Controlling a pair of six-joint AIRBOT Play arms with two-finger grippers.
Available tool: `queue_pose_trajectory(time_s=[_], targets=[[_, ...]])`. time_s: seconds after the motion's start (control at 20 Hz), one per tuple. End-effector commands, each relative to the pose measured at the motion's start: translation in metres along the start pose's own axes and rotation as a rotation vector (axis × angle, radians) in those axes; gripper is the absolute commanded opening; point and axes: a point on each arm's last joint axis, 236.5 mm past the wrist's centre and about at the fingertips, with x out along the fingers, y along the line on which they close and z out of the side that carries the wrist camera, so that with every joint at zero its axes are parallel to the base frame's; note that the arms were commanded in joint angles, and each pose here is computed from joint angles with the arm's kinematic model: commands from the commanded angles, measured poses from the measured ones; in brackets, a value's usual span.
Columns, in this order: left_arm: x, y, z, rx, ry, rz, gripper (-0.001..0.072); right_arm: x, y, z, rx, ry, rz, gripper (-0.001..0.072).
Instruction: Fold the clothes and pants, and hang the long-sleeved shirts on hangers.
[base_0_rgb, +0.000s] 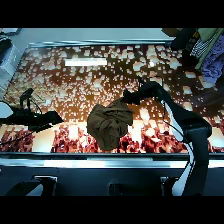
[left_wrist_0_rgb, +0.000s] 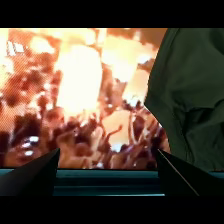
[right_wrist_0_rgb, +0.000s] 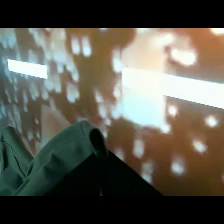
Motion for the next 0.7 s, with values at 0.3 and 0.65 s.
queue_pose_trajectory(time_s=[0.3,0.65], targets=[[0.116,-0.043,0.004,-0.057,-0.012,-0.321,0.0720,-0.027,0.030,-0.012,-0.047,0.045,0.024,0.0030],[0.173,-0.057,-0.013,-0.078,0.064,-0.344,0.0720,-0.062,0.063,-0.015,-0.100,0.035,0.050,0.0030]])
